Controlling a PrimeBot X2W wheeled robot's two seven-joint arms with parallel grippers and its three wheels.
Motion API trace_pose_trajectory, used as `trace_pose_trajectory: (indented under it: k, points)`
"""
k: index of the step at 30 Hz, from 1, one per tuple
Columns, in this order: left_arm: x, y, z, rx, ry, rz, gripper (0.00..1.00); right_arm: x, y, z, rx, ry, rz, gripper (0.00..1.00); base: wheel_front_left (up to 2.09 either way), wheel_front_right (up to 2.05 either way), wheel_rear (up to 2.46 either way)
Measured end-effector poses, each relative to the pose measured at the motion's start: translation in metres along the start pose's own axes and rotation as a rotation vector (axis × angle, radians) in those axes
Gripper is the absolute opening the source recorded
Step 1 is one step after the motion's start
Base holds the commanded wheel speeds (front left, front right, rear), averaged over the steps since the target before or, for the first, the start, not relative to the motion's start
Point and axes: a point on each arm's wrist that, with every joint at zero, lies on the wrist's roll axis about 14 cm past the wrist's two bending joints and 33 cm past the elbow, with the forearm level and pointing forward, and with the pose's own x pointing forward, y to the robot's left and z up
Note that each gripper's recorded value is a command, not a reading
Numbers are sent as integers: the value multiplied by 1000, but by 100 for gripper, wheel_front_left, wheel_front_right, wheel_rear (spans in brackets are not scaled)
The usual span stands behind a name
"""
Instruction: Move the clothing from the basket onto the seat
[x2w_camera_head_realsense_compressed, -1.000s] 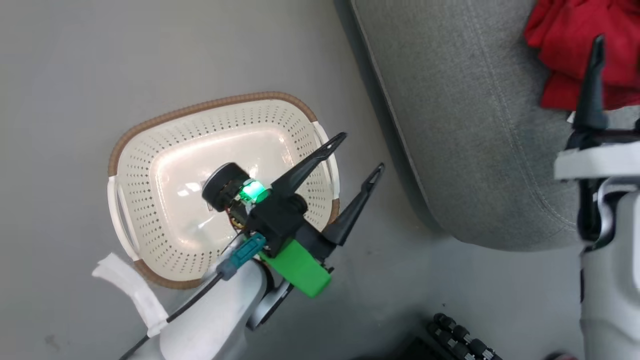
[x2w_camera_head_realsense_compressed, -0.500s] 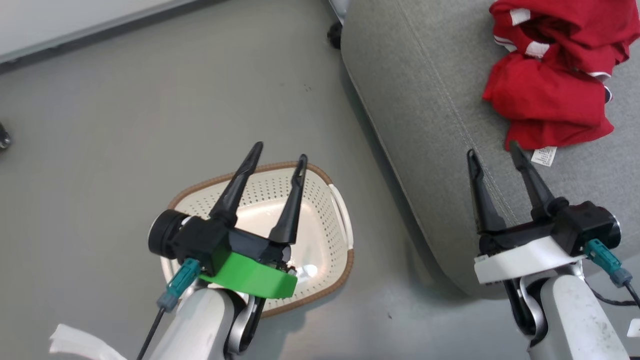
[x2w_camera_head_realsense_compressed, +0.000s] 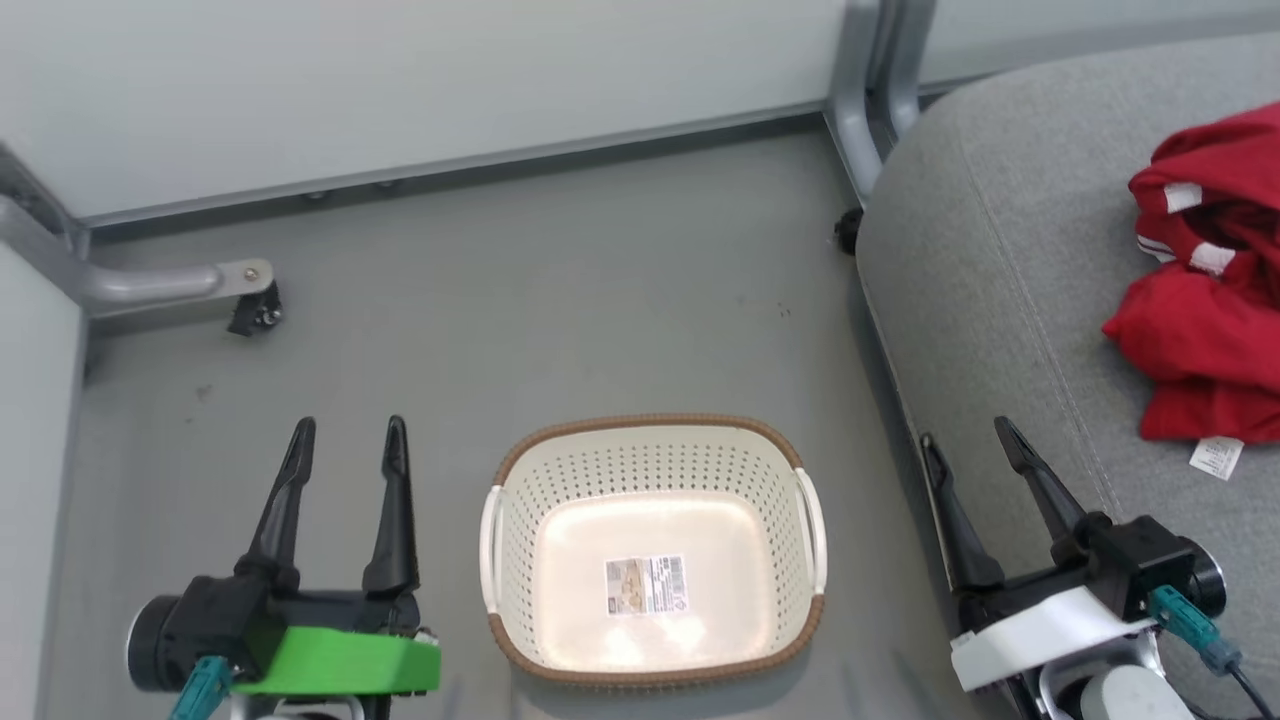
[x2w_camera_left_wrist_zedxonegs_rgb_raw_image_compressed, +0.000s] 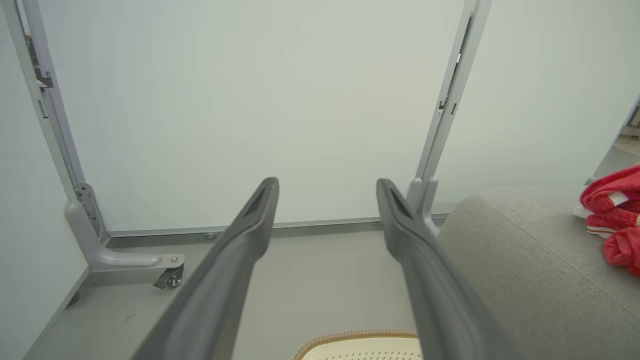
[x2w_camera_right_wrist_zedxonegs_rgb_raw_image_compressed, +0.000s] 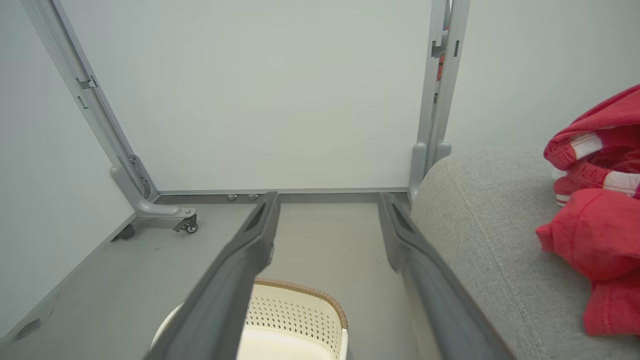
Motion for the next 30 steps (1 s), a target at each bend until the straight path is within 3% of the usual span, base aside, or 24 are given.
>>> trace_pose_trajectory:
  k: [7,13,30]
  points:
    - [-57,33,19,47,-23,107,100,-18,16,15,6,-35,34,100,0,0,0]
    - [-87,32,22,64,-28,116,100,-35,21,21,1,-48,39,100,0,0,0]
    - [-101,27,17,73,-14,100,100,-53,17,27,-9,-66,9,100,0,0,0]
